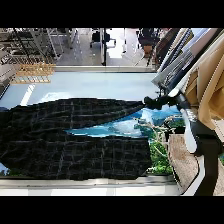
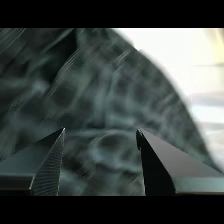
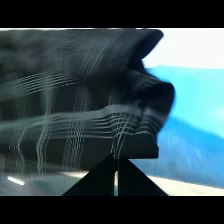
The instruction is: Fold the clothes and pants, and hang the long-sleeved shirts on hangers.
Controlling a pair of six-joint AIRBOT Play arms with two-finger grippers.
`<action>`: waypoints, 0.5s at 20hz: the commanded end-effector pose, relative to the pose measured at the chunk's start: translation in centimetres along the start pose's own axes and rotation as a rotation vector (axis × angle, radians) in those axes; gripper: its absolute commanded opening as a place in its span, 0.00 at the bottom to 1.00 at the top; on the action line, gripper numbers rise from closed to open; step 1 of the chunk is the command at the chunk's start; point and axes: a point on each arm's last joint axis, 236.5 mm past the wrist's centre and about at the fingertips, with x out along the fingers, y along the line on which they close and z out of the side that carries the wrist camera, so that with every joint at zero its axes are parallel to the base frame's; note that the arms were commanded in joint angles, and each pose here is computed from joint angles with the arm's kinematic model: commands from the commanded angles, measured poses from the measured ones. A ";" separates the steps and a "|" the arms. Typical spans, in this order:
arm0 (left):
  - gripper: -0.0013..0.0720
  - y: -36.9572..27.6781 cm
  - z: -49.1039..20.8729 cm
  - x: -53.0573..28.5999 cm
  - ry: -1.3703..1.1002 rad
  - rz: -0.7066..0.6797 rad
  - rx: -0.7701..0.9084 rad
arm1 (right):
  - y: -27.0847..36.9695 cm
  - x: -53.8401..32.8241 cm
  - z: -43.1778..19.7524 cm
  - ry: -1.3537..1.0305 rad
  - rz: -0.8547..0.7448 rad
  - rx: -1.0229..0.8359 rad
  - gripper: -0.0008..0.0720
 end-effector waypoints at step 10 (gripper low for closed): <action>0.70 14.6 -8.7 -2.8 0.275 0.640 -0.238 | -2.0 -7.6 -16.6 0.623 -0.294 -0.092 0.64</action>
